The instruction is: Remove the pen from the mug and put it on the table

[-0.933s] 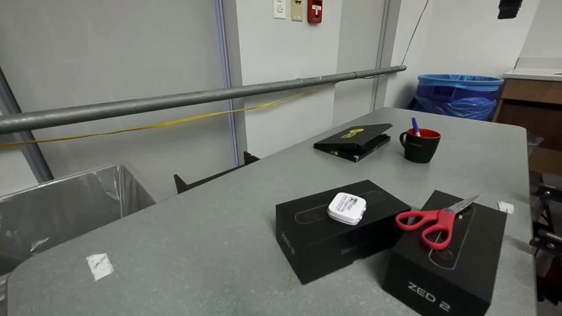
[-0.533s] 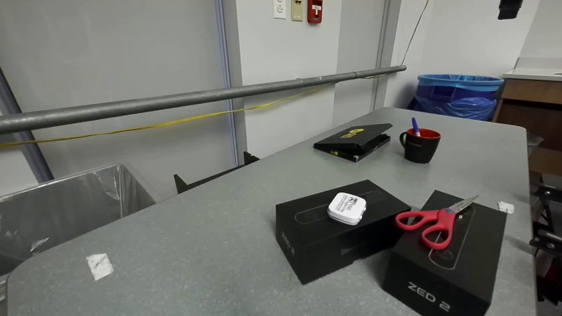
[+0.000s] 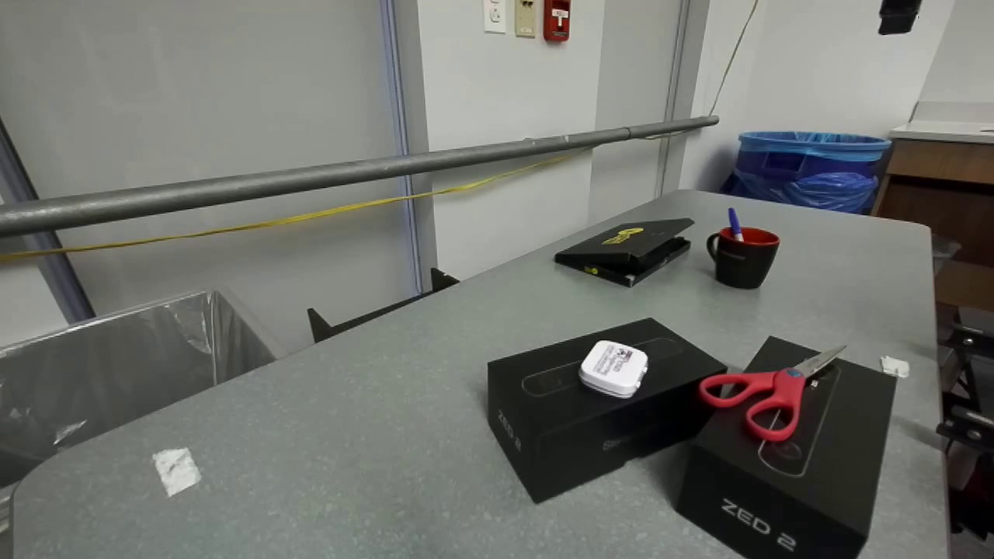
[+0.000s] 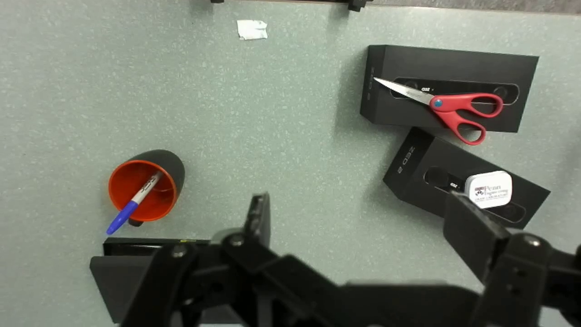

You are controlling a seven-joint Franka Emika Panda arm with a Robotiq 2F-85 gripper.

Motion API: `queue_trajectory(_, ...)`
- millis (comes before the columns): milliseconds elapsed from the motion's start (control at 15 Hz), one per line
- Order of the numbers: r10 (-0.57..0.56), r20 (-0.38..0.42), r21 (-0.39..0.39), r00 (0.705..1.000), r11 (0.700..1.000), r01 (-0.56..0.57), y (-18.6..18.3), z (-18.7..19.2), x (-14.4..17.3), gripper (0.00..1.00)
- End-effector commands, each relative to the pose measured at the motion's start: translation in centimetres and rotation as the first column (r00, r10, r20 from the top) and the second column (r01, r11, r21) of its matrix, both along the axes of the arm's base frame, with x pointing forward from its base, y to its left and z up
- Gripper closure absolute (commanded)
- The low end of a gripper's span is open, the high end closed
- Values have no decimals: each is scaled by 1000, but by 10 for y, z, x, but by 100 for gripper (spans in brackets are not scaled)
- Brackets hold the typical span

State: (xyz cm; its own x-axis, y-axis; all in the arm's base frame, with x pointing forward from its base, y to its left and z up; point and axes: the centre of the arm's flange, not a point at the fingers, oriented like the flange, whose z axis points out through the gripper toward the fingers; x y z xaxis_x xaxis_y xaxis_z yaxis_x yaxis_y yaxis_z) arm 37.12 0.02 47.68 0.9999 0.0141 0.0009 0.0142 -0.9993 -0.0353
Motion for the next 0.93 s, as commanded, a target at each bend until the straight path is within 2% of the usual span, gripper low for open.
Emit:
queue_trajectory(0,-85,76,-52,993,995,89,-15,-19,10,0)
queue_trajectory(267,-249,183,-96,951,958,269,-75,-73,28,0)
queue_trajectory(467,-356,261,-123,897,910,397,-122,-112,32,0)
queue_trajectory(533,-398,245,-122,884,892,435,-134,-120,29,0)
queue_trajectory(600,-328,231,-99,916,929,358,-115,-97,18,0)
queue_trajectory(733,-342,212,-103,915,924,369,-123,-110,18,0)
queue_trajectory(867,-330,221,-103,918,928,359,-118,-106,20,0)
